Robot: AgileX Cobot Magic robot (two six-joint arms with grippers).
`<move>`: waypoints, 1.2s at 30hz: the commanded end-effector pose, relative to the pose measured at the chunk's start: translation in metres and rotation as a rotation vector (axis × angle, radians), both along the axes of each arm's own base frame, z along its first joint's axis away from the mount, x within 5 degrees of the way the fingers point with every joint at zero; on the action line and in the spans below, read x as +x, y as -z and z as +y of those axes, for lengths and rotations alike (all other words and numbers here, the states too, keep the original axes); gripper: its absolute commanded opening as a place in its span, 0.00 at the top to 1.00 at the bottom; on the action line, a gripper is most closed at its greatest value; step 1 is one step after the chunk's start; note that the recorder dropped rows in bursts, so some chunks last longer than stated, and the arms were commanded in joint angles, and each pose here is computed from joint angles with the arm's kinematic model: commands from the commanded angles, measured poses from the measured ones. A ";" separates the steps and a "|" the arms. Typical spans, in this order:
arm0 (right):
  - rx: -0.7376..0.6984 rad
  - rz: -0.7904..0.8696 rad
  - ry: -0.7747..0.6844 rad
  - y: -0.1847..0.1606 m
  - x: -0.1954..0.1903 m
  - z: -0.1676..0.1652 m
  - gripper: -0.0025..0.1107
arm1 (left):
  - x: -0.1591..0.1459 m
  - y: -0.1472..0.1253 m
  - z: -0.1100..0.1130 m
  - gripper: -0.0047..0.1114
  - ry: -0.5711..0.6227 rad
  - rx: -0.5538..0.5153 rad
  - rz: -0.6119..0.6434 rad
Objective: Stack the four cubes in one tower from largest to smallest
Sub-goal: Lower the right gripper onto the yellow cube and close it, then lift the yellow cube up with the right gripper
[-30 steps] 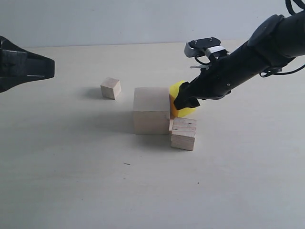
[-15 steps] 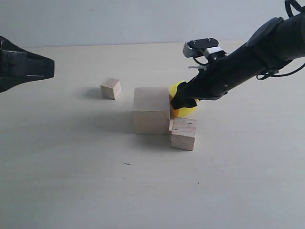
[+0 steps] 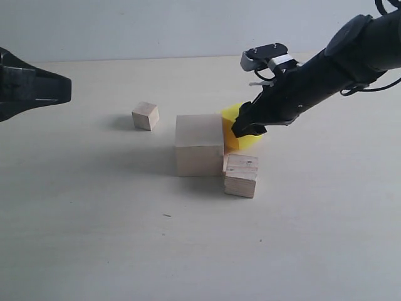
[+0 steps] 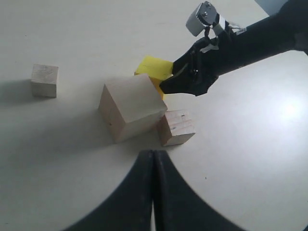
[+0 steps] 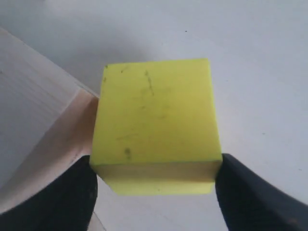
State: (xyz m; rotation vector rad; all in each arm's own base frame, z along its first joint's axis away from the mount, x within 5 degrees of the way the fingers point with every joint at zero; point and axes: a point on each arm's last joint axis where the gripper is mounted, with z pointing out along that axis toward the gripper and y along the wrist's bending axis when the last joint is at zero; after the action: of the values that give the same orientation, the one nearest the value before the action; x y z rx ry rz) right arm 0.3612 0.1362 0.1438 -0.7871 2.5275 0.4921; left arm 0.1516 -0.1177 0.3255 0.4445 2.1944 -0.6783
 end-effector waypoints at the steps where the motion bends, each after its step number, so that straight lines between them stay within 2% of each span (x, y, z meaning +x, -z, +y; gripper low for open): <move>1: -0.115 -0.059 0.014 -0.019 0.000 -0.010 0.98 | 0.000 -0.001 0.002 0.96 -0.008 0.003 -0.021; 8: -0.297 0.012 0.117 -0.016 -0.004 -0.028 0.98 | 0.001 -0.001 0.002 0.96 -0.010 0.003 -0.027; 12: -0.318 0.093 0.112 -0.020 -0.013 -0.031 0.98 | 0.001 -0.002 0.002 0.96 -0.011 0.007 -0.037; 20: -0.326 0.098 0.105 -0.023 -0.015 -0.032 0.96 | 0.002 -0.002 0.003 0.96 -0.009 0.031 -0.059; 26: -0.322 0.116 0.109 -0.021 -0.016 -0.031 0.63 | 0.003 -0.002 0.003 0.96 -0.011 0.028 -0.064; 28: -0.322 0.140 0.123 -0.016 -0.016 -0.031 0.55 | 0.003 -0.003 0.003 0.96 -0.013 0.024 -0.070; 33: -0.324 0.153 0.129 -0.011 -0.015 -0.031 0.46 | 0.004 -0.004 0.003 0.96 -0.017 0.020 -0.081; 36: -0.318 0.133 0.134 -0.011 -0.013 -0.030 0.37 | 0.004 -0.003 0.003 0.96 -0.017 0.023 -0.083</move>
State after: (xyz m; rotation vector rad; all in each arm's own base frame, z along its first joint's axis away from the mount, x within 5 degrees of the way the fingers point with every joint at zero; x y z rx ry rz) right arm 0.3450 0.1041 0.1523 -0.7165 2.8283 0.1015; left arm 0.1553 -0.1159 0.3275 0.4628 2.1469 -0.6227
